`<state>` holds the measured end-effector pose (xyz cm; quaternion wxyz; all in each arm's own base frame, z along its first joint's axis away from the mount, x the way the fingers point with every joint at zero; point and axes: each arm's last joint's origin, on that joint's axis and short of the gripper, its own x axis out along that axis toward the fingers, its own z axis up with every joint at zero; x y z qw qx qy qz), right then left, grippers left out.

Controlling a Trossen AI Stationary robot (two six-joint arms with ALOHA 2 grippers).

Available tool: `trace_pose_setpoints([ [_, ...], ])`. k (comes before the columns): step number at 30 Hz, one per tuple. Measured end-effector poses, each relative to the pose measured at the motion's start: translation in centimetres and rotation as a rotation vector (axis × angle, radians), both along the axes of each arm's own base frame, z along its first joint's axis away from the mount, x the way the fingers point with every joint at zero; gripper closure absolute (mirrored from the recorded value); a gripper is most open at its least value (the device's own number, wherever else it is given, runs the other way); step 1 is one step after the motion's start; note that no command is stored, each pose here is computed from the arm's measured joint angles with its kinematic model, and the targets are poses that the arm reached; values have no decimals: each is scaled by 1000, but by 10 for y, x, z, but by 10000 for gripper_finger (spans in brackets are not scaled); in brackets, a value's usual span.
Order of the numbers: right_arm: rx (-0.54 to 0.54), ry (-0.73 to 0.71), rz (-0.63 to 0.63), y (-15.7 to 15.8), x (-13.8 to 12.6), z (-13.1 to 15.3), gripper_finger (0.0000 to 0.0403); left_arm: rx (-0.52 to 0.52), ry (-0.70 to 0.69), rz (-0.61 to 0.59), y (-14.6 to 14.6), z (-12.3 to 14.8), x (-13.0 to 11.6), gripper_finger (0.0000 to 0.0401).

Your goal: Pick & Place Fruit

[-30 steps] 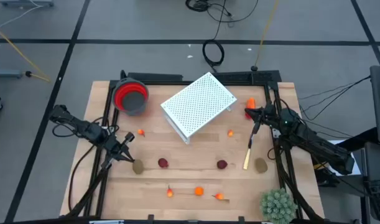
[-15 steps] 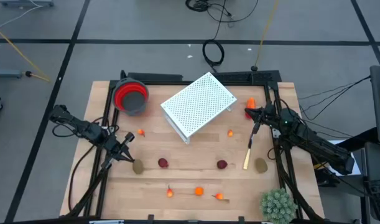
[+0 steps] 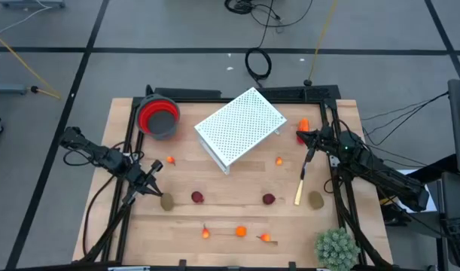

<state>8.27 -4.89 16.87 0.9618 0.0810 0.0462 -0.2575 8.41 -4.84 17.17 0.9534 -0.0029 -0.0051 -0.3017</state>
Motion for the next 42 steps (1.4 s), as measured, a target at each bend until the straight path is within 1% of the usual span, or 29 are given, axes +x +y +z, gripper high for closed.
trace_pose_setpoints([
  [42,-23,-1,3,0,0,1,403,0,0,0,0,0,0,393],
])
